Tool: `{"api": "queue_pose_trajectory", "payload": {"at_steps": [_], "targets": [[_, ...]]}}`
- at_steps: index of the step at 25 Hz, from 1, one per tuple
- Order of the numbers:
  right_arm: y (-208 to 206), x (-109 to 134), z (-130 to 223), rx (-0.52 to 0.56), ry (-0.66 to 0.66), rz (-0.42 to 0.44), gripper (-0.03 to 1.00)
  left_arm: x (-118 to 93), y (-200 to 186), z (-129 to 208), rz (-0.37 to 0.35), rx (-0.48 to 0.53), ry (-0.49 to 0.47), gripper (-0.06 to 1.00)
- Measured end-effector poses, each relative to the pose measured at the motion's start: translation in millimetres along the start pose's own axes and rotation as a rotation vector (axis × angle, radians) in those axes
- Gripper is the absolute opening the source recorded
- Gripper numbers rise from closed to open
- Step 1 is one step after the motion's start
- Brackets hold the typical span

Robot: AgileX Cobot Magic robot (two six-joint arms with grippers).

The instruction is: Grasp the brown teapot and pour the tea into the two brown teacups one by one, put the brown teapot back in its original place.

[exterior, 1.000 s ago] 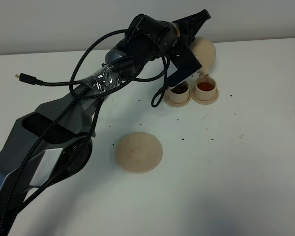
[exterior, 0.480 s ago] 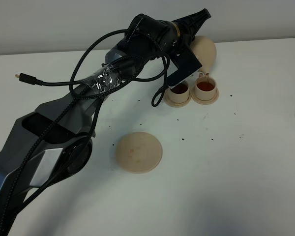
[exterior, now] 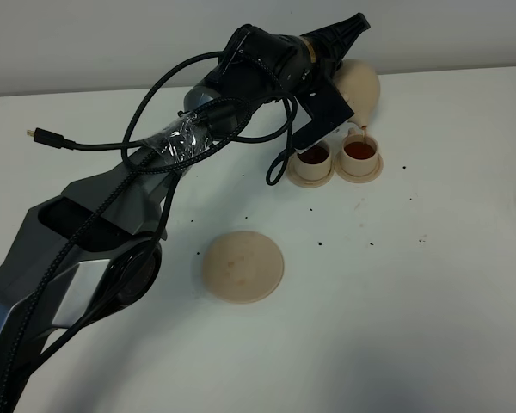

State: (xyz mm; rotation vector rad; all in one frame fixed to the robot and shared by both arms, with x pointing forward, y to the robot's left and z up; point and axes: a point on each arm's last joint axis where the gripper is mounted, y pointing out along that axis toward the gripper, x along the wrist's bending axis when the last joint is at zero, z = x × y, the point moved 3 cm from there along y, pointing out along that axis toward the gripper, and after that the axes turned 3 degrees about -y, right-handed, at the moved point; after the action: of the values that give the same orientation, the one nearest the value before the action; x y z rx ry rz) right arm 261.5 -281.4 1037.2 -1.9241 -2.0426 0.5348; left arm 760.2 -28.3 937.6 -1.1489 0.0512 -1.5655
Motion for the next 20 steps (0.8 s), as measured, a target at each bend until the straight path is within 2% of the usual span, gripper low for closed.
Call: {"api": "queue_pose_trajectory", "payload": {"at_steps": [20], "targets": [[0.0, 0.0, 0.0, 0.000, -0.001, 0.000, 0.31, 0.1, 0.0, -0.1, -0.001, -0.001, -0.002, 0.15]]}}
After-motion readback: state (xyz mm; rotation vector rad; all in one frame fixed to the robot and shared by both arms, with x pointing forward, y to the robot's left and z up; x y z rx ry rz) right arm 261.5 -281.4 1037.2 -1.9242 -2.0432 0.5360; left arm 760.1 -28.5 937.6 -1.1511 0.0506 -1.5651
